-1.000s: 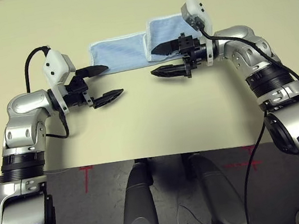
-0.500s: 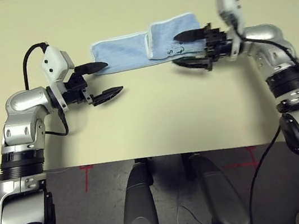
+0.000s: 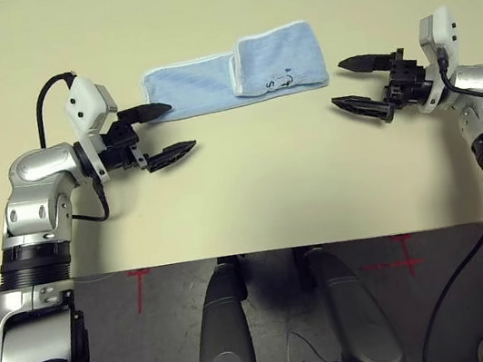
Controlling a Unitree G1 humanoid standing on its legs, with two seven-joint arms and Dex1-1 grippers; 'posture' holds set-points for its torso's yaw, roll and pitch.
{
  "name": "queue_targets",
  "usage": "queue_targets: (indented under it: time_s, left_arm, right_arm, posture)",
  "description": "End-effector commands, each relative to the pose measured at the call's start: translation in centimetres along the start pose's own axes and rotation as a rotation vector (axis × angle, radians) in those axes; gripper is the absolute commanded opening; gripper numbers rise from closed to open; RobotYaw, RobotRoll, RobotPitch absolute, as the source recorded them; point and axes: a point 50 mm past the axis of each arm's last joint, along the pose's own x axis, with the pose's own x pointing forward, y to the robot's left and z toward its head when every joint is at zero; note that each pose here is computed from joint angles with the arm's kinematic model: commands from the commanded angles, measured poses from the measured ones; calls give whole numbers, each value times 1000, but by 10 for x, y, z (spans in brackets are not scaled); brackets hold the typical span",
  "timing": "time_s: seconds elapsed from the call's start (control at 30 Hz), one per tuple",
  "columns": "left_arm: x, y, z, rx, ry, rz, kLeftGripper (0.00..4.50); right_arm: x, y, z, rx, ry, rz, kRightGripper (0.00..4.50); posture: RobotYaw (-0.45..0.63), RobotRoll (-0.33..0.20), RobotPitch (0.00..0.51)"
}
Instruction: Fold the towel and set it aside.
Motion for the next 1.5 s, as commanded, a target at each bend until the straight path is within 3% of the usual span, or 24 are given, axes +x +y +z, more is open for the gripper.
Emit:
queue_targets:
  time_s: [0.03,0.47,0.57,0.87,0.9,1.33,1.5]
  left_arm:
    - [-3,2,0,13,10,1,4500]
    - [-2,0,3,28,5,-5,4500]
    - [-4,-1,3,32,8,-3,4500]
    - [-4,-2,4,40,10,-9,4500]
    - [-3,-2,4,40,10,-10,4500]
    - [1,0,4,46,3,-23,4500]
    - [1,0,5,46,3,-26,4500]
  right_arm:
    - [9,2,-6,127,19,-34,4460]
    - [50,12,5,88,104,-7,4460]
    - [53,14,8,71,131,34,3636]
    - [36,19,24,70,182,196,209]
    - [33,19,25,72,188,204,23]
    - [9,29,22,-39,315,280,23]
    - [7,23,12,-168,376,229,1593]
  posture:
    - [15,0,341]
    - [33,0,335]
    - [36,0,334]
    - [27,0,330]
    - [22,0,328]
    - [4,0,322]
    - [6,0,322]
